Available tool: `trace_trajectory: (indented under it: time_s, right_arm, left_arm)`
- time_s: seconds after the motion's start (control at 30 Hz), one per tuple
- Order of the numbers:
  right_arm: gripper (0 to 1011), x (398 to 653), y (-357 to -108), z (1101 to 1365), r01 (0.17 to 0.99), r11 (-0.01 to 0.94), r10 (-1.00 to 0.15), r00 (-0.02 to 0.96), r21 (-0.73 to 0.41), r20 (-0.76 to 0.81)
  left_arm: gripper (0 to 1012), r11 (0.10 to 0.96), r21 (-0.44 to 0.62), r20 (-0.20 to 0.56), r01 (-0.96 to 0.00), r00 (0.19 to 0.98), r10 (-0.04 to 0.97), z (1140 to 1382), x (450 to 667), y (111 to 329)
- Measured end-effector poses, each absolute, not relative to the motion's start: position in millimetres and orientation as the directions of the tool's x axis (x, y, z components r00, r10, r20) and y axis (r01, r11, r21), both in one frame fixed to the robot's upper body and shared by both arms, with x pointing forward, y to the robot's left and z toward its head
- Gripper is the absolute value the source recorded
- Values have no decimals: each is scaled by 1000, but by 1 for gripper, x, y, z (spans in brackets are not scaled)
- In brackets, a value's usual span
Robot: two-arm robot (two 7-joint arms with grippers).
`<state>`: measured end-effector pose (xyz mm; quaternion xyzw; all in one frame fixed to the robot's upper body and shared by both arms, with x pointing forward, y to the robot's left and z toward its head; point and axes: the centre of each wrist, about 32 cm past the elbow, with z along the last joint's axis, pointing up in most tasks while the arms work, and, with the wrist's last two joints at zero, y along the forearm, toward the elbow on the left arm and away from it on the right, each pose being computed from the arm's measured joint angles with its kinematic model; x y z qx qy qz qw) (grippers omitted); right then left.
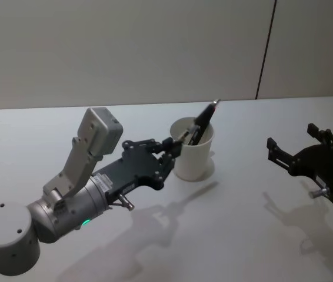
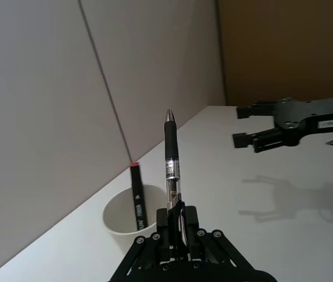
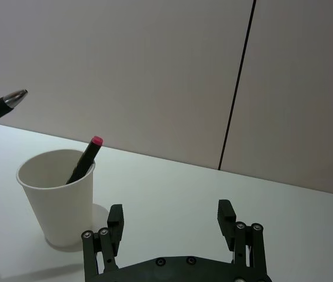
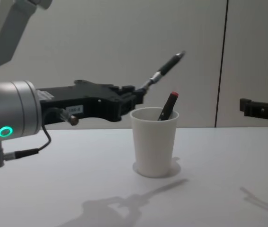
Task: Place the pen into the pen holder.
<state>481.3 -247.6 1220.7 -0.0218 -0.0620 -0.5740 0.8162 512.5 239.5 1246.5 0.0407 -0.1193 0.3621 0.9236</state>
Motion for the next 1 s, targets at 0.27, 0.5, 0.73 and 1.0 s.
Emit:
trace_trajectory:
  time_s: [0.27, 0.5, 0.73, 1.0]
  right_arm:
    - [1002, 481, -248, 1221, 940, 340, -934, 333, 36, 126]
    - [1001, 481, -248, 1221, 940, 340, -934, 333, 36, 126]
    - [1001, 481, -248, 1221, 940, 340, -934, 333, 36, 126]
    - [1002, 481, -248, 1221, 940, 340, -934, 333, 36, 126]
  left_arm:
    - [175, 795, -9, 247, -607, 769, 589, 1244, 518, 236]
    - [175, 833, -7, 243, -554, 807, 538, 1241, 521, 231]
    - [175, 849, -11, 241, -529, 822, 515, 1240, 524, 227]
    - [175, 857, -16, 242, -516, 829, 504, 1239, 526, 224]
